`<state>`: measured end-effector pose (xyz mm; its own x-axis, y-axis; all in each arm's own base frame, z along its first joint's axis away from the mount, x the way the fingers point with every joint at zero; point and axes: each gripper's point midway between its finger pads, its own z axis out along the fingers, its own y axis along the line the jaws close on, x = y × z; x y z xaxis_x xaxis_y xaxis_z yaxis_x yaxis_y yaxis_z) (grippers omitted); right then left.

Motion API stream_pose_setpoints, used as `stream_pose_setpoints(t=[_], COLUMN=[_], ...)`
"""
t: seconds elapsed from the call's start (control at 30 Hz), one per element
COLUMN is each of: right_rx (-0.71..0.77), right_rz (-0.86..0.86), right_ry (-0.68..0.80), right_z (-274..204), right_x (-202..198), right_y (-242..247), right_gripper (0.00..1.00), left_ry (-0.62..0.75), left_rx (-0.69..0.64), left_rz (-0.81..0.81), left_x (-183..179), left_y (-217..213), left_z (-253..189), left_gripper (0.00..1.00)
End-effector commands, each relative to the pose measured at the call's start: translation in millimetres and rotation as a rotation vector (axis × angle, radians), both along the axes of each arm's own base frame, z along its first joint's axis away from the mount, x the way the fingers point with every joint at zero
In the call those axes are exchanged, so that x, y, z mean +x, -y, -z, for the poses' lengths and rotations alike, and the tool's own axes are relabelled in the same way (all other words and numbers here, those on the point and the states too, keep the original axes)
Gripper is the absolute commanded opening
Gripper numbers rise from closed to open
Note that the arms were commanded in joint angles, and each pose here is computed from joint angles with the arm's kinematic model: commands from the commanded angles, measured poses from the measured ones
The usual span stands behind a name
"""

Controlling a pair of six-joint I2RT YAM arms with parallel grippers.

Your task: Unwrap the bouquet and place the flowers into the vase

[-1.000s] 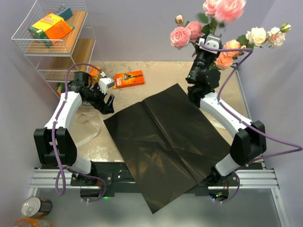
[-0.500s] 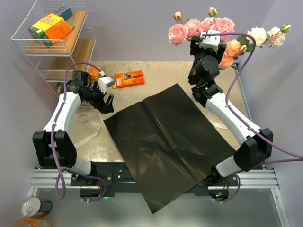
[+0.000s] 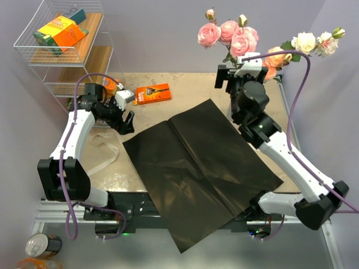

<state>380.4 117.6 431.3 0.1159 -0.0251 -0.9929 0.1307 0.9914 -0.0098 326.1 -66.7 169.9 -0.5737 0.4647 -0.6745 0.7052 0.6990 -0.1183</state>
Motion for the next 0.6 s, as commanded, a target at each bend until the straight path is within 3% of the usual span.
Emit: stream_pose_setpoints(t=[0.0, 0.13, 0.4, 0.57], right_rx=[0.06, 0.097, 0.188, 0.146], right_rz=[-0.218, -0.312, -0.3, -0.308], right_ry=[-0.096, -0.192, -0.307, -0.403], right_z=[17, 55, 108, 136], right_x=[-29, -48, -80, -83], right_y=[-31, -42, -26, -29], right_gripper=[0.99, 0.99, 0.99, 0.99], left_ry=[0.067, 0.054, 0.051, 0.049], left_rx=[-0.026, -0.039, -0.032, -0.047], left_rz=[-0.012, -0.02, -0.021, -0.028], left_x=[6, 4, 1, 4], left_y=[1, 2, 1, 3], left_z=[-27, -25, -20, -19], left_gripper=[0.94, 0.94, 0.94, 0.94])
